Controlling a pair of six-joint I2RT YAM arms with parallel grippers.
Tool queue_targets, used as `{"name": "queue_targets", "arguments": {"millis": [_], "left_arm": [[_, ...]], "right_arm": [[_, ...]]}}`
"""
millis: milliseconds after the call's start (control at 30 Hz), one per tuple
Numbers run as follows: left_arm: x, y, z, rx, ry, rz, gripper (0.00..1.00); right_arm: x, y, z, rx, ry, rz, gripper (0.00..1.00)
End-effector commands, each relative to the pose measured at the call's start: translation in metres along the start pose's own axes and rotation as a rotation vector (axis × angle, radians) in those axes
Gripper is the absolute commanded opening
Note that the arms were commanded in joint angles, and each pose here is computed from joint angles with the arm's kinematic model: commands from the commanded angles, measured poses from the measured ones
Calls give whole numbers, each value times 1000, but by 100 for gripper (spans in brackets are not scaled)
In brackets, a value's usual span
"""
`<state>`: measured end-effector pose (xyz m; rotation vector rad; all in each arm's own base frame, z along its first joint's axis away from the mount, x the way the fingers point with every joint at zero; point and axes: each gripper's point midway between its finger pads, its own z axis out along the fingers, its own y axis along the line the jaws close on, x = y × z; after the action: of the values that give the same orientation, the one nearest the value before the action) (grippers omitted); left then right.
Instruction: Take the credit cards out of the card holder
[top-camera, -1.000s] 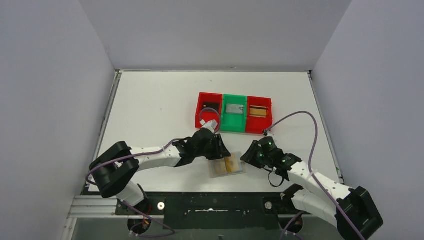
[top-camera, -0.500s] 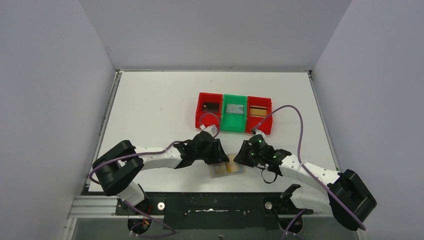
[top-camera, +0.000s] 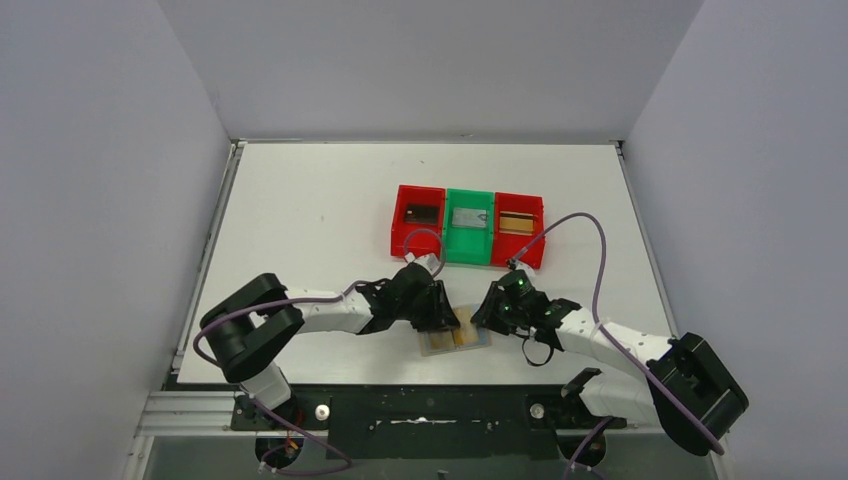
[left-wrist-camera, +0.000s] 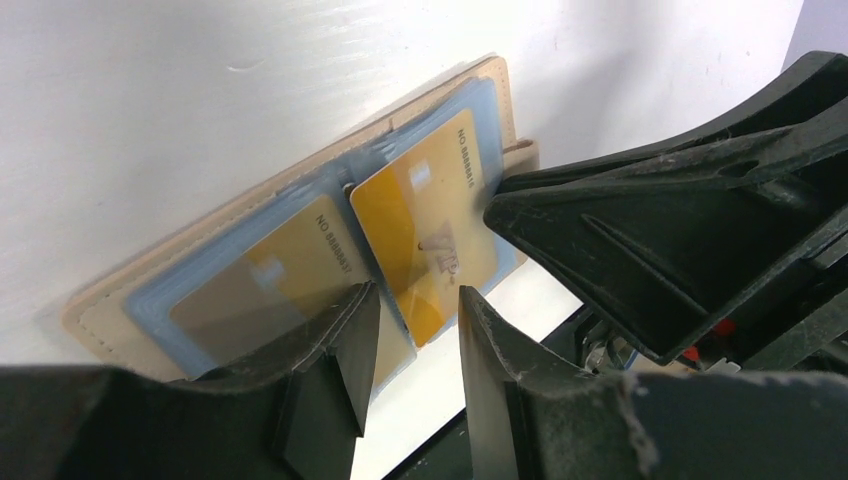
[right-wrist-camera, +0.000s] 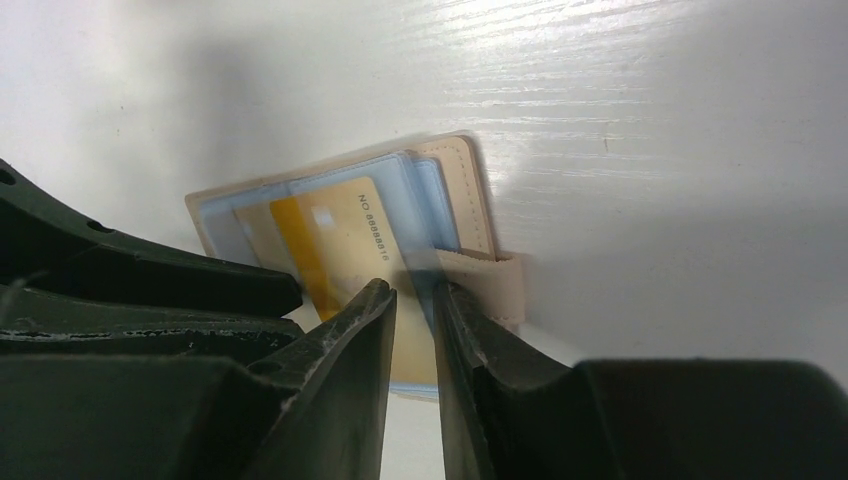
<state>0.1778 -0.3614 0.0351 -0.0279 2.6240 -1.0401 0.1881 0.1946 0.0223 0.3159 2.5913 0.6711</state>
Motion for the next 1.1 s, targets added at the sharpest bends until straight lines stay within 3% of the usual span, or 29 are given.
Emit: {"name": "queue_targets", "arguments": {"millis": [0,200,700,1067], "left_arm": [[-9,-15,5,26,-14,-5,35],[-10,-6,10,-11,-30,-34,36],[-34,14,9,-104,-160,-54,42],[-25,13,24,-92,-94,-37,39]], "right_arm": [[4,-19,5,72,0,14,23],[13,-37,7,137,13,49,18],[17,-36,8,108,13,71,16],[20,-37,12,107,23,78,8]]}}
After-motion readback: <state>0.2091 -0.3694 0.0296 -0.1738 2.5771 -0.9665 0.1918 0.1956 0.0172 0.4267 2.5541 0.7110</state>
